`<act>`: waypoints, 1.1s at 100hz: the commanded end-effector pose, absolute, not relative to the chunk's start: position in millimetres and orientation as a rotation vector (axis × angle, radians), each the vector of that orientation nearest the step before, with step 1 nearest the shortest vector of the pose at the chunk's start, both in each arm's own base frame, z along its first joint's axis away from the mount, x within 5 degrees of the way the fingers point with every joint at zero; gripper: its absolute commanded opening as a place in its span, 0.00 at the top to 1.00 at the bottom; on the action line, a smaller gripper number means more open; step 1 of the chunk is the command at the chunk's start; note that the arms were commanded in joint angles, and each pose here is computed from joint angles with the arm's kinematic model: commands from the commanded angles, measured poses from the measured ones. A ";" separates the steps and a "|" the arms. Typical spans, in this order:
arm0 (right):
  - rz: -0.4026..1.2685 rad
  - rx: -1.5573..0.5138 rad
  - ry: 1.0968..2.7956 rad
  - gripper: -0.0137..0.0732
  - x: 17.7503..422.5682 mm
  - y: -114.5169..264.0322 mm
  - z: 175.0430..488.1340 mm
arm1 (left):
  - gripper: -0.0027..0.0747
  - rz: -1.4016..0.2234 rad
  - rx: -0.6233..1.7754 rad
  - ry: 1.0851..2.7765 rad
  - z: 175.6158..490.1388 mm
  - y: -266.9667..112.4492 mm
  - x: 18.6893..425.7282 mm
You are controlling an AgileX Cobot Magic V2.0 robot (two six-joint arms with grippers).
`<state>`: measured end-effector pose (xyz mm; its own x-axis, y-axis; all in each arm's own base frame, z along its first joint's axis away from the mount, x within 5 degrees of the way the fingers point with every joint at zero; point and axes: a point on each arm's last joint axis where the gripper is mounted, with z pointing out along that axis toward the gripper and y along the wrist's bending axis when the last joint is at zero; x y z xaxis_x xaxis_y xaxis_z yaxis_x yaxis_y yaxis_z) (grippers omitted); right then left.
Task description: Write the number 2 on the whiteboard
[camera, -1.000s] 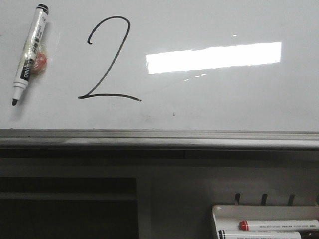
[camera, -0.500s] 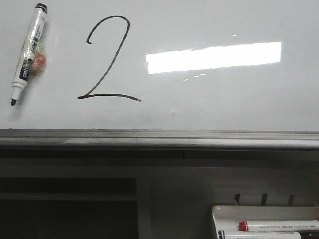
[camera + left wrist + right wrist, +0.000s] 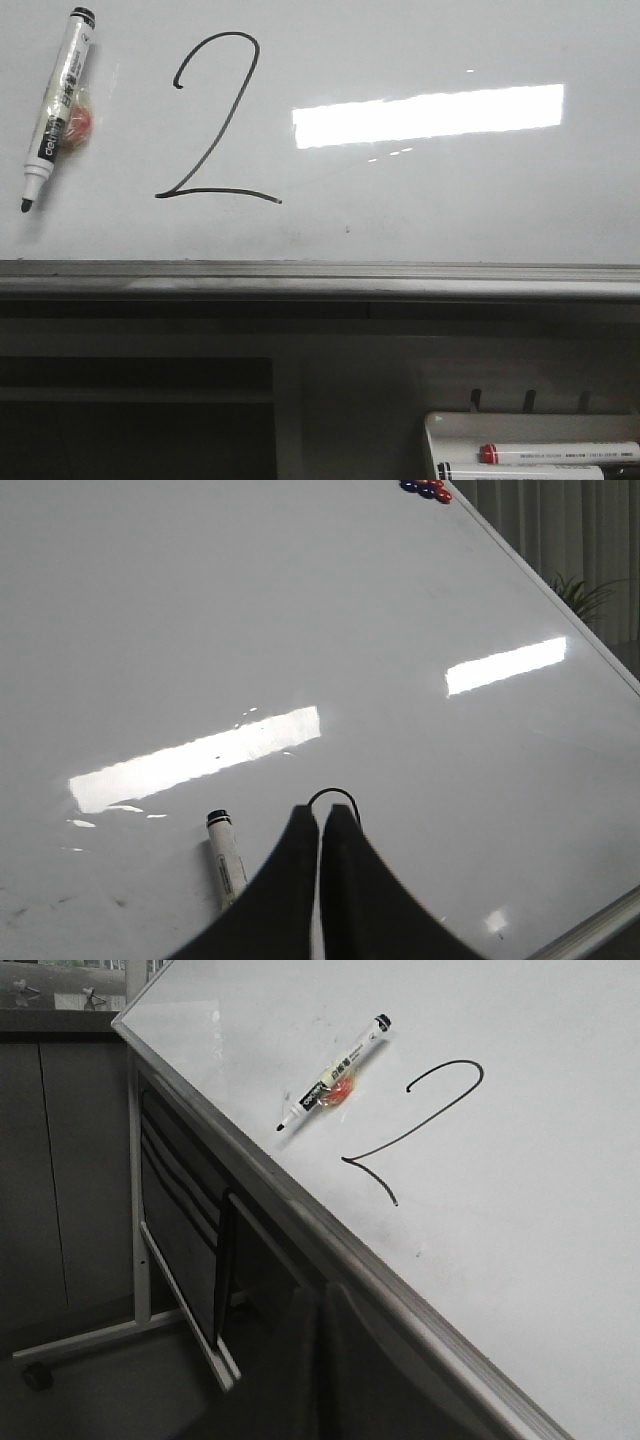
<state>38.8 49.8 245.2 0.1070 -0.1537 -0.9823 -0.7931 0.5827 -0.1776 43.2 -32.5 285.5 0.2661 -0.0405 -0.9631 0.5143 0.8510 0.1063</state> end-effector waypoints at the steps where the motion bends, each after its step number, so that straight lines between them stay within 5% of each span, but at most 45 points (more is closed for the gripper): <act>1: 0.594 -0.831 1.314 0.91 37.4 49.9 261.4 | 0.99 -0.353 0.452 1.201 296.4 -30.9 41.6; 26: 0.594 -0.831 1.314 0.91 37.4 49.9 261.4 | 0.99 -0.162 0.395 1.242 293.3 -19.2 44.9; 60: 0.594 -0.831 1.314 0.91 37.4 49.9 261.4 | 0.99 0.066 0.177 1.359 247.7 -4.1 45.6; 110: 0.594 -0.831 1.314 0.91 37.4 49.9 261.4 | 0.99 0.115 0.137 1.742 185.4 0.0 53.2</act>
